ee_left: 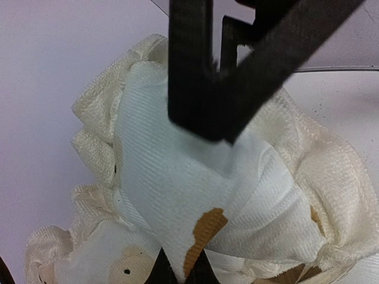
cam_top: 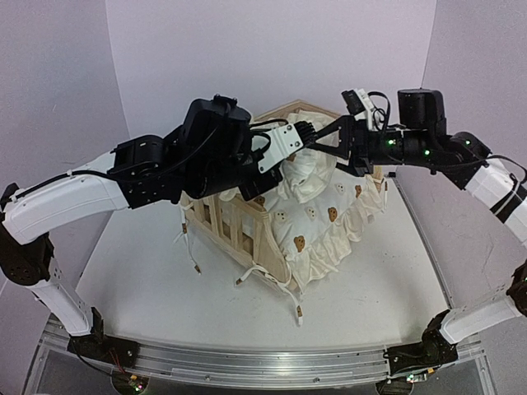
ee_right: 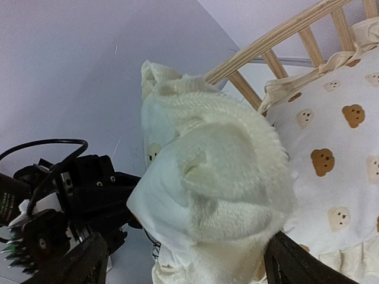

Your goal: Set up the pet bed

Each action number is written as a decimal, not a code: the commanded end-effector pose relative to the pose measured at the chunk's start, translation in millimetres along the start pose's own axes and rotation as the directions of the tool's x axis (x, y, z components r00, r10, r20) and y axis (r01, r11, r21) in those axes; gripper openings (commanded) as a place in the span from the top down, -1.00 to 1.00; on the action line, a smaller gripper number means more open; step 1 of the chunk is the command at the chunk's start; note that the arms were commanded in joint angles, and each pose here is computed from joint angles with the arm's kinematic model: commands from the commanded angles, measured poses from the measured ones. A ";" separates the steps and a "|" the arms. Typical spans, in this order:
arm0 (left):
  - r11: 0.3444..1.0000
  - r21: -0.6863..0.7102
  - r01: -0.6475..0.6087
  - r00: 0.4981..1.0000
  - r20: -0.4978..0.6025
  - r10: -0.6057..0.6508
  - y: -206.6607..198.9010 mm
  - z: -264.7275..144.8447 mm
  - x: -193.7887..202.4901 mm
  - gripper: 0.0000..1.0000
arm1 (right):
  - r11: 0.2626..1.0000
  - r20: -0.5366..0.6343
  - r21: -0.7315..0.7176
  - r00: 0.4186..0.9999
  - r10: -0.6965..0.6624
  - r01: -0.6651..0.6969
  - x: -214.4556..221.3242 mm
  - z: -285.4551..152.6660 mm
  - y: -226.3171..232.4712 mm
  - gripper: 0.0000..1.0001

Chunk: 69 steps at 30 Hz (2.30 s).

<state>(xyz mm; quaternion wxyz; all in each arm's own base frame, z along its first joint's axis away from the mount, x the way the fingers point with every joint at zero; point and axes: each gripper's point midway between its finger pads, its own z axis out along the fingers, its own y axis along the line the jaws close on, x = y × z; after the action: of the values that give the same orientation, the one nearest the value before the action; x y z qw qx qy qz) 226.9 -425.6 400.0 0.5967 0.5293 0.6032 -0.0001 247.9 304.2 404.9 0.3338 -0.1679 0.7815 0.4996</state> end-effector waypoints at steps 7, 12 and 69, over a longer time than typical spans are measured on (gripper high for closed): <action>0.991 -0.039 0.129 0.987 0.105 -0.124 30.1 -19.6 -30.6 0.42 | 0.988 0.050 -0.134 0.996 0.079 -0.072 -17.9 49.1 3.6 0.71; 0.930 -0.035 0.367 0.926 0.105 -0.361 61.9 -45.3 -15.9 -0.50 | 0.987 0.298 -0.075 0.941 0.161 -0.145 -65.7 9.8 -30.3 1.00; 0.419 -0.369 0.830 0.520 0.241 -0.819 230.7 -124.1 171.5 -0.81 | 0.652 0.094 0.758 0.992 -0.086 -0.015 -36.7 -141.8 -268.5 -0.97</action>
<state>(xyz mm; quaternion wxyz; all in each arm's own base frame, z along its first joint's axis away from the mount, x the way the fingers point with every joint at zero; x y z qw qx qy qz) 315.9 -229.5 414.9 0.5551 0.1069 0.7933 -0.2261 446.7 99.6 296.8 0.4269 0.1150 0.8314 0.3365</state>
